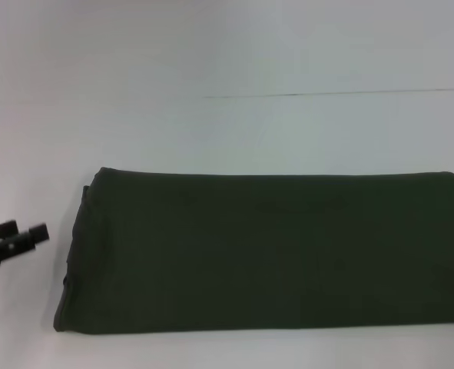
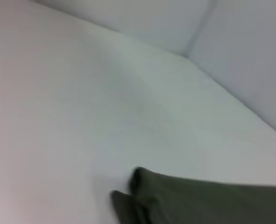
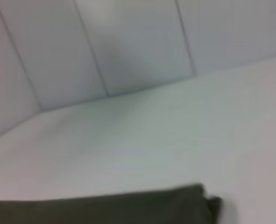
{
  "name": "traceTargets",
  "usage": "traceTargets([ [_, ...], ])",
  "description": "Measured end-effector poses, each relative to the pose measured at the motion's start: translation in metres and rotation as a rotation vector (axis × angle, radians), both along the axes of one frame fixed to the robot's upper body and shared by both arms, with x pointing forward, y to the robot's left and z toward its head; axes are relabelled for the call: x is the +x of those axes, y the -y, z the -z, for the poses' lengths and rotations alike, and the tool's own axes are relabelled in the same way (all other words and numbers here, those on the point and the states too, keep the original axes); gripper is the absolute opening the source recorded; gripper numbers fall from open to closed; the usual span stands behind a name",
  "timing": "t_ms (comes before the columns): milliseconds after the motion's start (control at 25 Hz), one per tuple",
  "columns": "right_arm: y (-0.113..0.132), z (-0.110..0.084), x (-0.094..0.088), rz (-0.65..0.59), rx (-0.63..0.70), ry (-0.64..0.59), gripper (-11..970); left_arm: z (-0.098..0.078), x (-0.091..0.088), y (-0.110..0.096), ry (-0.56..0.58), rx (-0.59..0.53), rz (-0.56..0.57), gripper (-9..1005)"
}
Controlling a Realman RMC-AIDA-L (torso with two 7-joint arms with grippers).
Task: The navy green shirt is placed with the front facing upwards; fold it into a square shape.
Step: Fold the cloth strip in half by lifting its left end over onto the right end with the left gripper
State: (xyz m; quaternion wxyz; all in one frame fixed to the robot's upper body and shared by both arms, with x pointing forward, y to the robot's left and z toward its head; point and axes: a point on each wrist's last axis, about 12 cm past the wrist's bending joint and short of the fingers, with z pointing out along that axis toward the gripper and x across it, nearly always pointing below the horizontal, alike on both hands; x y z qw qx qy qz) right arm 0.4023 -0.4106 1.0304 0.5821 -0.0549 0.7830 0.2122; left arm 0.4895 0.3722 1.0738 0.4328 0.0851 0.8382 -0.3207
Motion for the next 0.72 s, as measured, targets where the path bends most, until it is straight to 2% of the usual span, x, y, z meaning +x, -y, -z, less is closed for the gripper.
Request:
traceTargets([
  [120, -0.014, -0.004, 0.014, -0.085, -0.001, 0.049, 792, -0.001, 0.014, 0.004, -0.075, -0.028, -0.027, 699],
  [240, -0.028, -0.008, 0.027, -0.183, 0.001, 0.083, 791, -0.003, 0.025, 0.009, -0.15, -0.045, -0.033, 733],
  [440, -0.048, -0.014, 0.048, -0.327, -0.015, 0.094, 790, -0.008, 0.032, 0.011, -0.237, -0.052, -0.055, 783],
  [720, -0.063, -0.015, 0.066, -0.423, -0.052, 0.071, 789, -0.016, 0.037, 0.013, -0.292, -0.07, -0.072, 804],
])
